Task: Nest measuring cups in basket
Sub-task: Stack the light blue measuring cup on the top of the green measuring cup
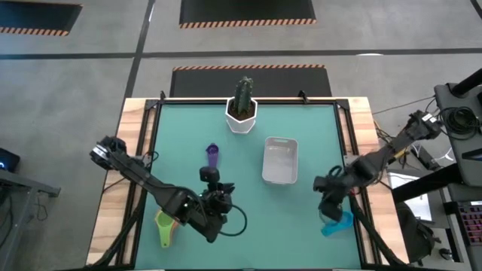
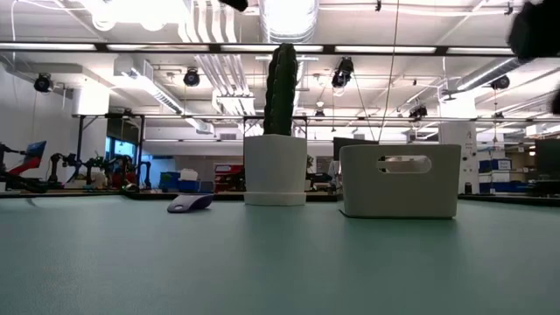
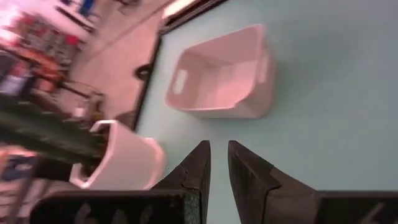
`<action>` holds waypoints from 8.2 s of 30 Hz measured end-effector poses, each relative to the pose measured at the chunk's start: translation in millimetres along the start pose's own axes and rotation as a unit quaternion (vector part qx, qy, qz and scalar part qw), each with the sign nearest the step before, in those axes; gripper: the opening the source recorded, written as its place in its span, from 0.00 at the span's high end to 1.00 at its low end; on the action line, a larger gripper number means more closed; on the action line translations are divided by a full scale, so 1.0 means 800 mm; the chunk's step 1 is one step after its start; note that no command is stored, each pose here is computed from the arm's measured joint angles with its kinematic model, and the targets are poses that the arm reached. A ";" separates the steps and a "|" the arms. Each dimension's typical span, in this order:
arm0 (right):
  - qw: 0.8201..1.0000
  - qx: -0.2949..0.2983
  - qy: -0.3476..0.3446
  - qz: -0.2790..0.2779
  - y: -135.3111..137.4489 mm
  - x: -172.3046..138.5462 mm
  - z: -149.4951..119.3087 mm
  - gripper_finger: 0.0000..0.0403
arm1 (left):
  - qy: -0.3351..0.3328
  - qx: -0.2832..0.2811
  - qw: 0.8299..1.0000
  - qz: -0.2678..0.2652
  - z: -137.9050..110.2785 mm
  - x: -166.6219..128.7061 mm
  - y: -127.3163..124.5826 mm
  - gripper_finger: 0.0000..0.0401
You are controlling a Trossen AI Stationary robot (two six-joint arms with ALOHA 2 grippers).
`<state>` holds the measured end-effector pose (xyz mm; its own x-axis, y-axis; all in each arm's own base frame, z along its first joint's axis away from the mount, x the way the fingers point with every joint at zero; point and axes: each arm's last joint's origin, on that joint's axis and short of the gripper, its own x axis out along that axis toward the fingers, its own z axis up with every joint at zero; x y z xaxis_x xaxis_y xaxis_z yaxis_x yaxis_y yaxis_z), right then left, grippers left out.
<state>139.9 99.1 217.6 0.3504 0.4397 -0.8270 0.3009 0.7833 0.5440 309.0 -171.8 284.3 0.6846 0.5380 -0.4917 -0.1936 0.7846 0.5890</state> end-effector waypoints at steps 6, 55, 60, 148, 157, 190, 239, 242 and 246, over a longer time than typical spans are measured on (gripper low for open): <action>0.982 0.130 0.119 -0.065 0.004 0.022 -0.028 0.98 | 0.002 0.018 0.998 0.063 -0.012 0.010 0.001 0.91; 0.941 -0.112 0.252 -0.194 0.029 0.107 -0.096 0.66 | -0.086 -0.155 0.984 0.033 -0.066 -0.027 0.067 0.91; 0.936 -0.124 0.259 -0.203 0.027 0.117 -0.097 0.72 | -0.086 -0.155 0.984 0.033 -0.066 -0.027 0.067 0.91; 0.558 -0.546 -0.123 -0.613 0.163 0.185 0.161 0.78 | -0.061 -0.370 0.899 -0.227 -0.056 0.048 -0.066 1.00; 0.575 -0.535 -0.161 -0.598 0.181 0.139 0.159 0.63 | -0.094 -0.366 0.910 -0.170 -0.059 0.016 -0.074 1.00; 0.782 -0.469 -0.345 -0.222 0.128 -0.044 0.144 0.82 | 0.123 -0.623 0.690 -0.346 -0.167 -0.225 -0.011 1.00; 0.787 -0.461 -0.366 -0.183 0.113 -0.016 0.138 0.84 | 0.330 -0.554 0.722 -0.251 -0.230 -0.231 -0.017 1.00; 0.787 -0.461 -0.366 -0.183 0.113 -0.016 0.138 0.84 | 0.330 -0.556 0.720 -0.250 -0.230 -0.231 -0.017 0.98; 0.787 -0.462 -0.366 -0.183 0.113 -0.016 0.138 0.84 | 0.331 -0.557 0.719 -0.250 -0.230 -0.231 -0.017 0.91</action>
<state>260.5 115.5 292.7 0.9087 0.0032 -0.4174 -0.1533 0.9326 -0.3266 55.7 -225.5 248.9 0.4514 -0.1583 -0.8782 -0.7348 0.4925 -0.4664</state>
